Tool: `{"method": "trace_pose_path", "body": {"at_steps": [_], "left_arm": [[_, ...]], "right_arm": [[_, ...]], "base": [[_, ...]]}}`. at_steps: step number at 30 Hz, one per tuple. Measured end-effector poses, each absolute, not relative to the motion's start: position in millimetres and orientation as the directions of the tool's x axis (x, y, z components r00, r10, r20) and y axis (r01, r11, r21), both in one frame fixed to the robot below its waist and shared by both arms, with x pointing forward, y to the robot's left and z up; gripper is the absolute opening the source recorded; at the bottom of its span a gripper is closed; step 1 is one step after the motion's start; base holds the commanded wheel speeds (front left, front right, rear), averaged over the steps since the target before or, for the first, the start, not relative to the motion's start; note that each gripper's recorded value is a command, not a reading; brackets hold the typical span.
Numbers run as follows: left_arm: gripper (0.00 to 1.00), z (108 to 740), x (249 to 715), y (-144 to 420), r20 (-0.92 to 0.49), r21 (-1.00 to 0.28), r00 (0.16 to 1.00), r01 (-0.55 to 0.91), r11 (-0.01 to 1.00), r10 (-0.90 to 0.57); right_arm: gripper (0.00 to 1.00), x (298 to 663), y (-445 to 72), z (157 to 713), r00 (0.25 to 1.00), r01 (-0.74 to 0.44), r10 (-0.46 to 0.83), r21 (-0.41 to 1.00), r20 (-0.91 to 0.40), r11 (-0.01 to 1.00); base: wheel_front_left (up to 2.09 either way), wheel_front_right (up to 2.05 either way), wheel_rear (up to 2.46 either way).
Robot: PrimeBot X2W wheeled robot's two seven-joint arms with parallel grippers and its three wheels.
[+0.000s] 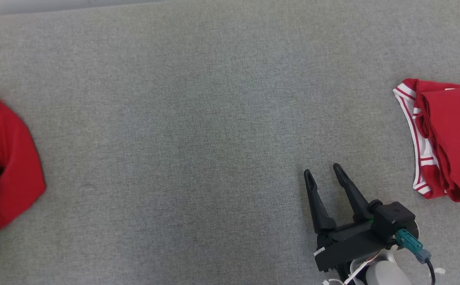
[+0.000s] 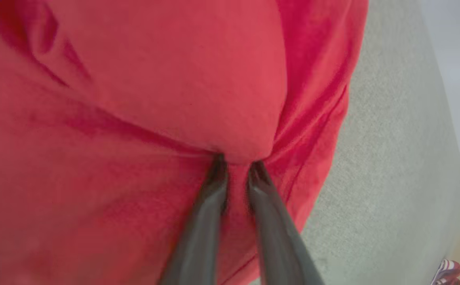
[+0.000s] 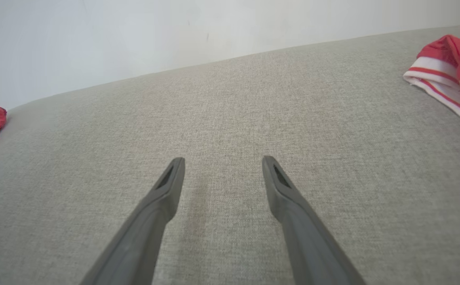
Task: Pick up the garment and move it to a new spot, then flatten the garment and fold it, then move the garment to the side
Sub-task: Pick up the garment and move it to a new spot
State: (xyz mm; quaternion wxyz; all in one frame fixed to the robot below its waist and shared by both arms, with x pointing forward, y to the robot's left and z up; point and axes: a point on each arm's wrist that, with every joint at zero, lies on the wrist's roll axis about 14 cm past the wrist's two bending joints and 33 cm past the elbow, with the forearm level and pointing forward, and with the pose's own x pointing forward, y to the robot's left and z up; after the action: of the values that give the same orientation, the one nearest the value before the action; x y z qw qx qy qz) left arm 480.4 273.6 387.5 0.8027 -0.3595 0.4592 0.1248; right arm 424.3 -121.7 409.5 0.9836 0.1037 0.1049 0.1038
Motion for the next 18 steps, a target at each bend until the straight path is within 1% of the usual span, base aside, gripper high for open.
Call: {"method": "trace_pose_path", "body": {"at_steps": [3, 7, 10, 11, 13, 14, 15, 18], "left_arm": [[0.0, 402.0, 478.6, 271.8, -0.803, -0.471, 0.584, -0.502, 0.725, -0.117], [0.0, 438.1, 486.3, 276.2, -0.724, -0.505, 0.685, -0.443, 0.741, -0.084], [0.0, 470.2, 492.3, 273.7, -0.65, -0.528, 0.755, -0.364, 0.767, -0.09], [0.0, 470.2, 492.3, 273.7, -0.65, -0.528, 0.755, -0.364, 0.767, -0.09], [0.0, 495.1, 497.3, 267.0, -0.592, -0.539, 0.798, -0.292, 0.79, -0.109], [0.0, 521.1, 500.4, 257.1, -0.533, -0.54, 0.835, -0.21, 0.815, -0.137], [0.0, 521.1, 500.4, 257.1, -0.533, -0.54, 0.835, -0.21, 0.815, -0.137], [0.0, 559.6, 500.5, 234.7, -0.443, -0.534, 0.873, -0.074, 0.842, -0.203]], "right_arm": [[1.0, 424.2, -119.5, 413.5, 0.958, -0.189, 0.231, 0.23, -0.173, 0.955], [1.0, 422.8, -115.2, 419.6, 0.957, -0.202, 0.242, 0.234, -0.158, 0.951], [1.0, 421.2, -112.9, 426.5, 0.959, -0.209, 0.247, 0.238, -0.142, 0.948], [1.0, 421.2, -112.9, 426.5, 0.959, -0.209, 0.247, 0.238, -0.142, 0.948], [1.0, 418.9, -111.1, 430.9, 0.959, -0.216, 0.252, 0.238, -0.132, 0.947], [1.0, 415.4, -109.3, 435.8, 0.959, -0.221, 0.256, 0.242, -0.122, 0.945], [1.0, 415.4, -109.3, 435.8, 0.959, -0.221, 0.256, 0.242, -0.122, 0.945], [1.0, 408.8, -108.9, 443.7, 0.961, -0.224, 0.255, 0.244, -0.104, 0.944]], "base": [[0.0, 0.0, 0.0], [0.0, 0.0, 0.0], [0.0, 0.0, 0.0], [0.0, 0.0, 0.0], [0.0, 0.0, 0.0], [0.0, 0.0, 0.0], [0.0, 0.0, 0.0], [0.0, 0.0, 0.0]]}}
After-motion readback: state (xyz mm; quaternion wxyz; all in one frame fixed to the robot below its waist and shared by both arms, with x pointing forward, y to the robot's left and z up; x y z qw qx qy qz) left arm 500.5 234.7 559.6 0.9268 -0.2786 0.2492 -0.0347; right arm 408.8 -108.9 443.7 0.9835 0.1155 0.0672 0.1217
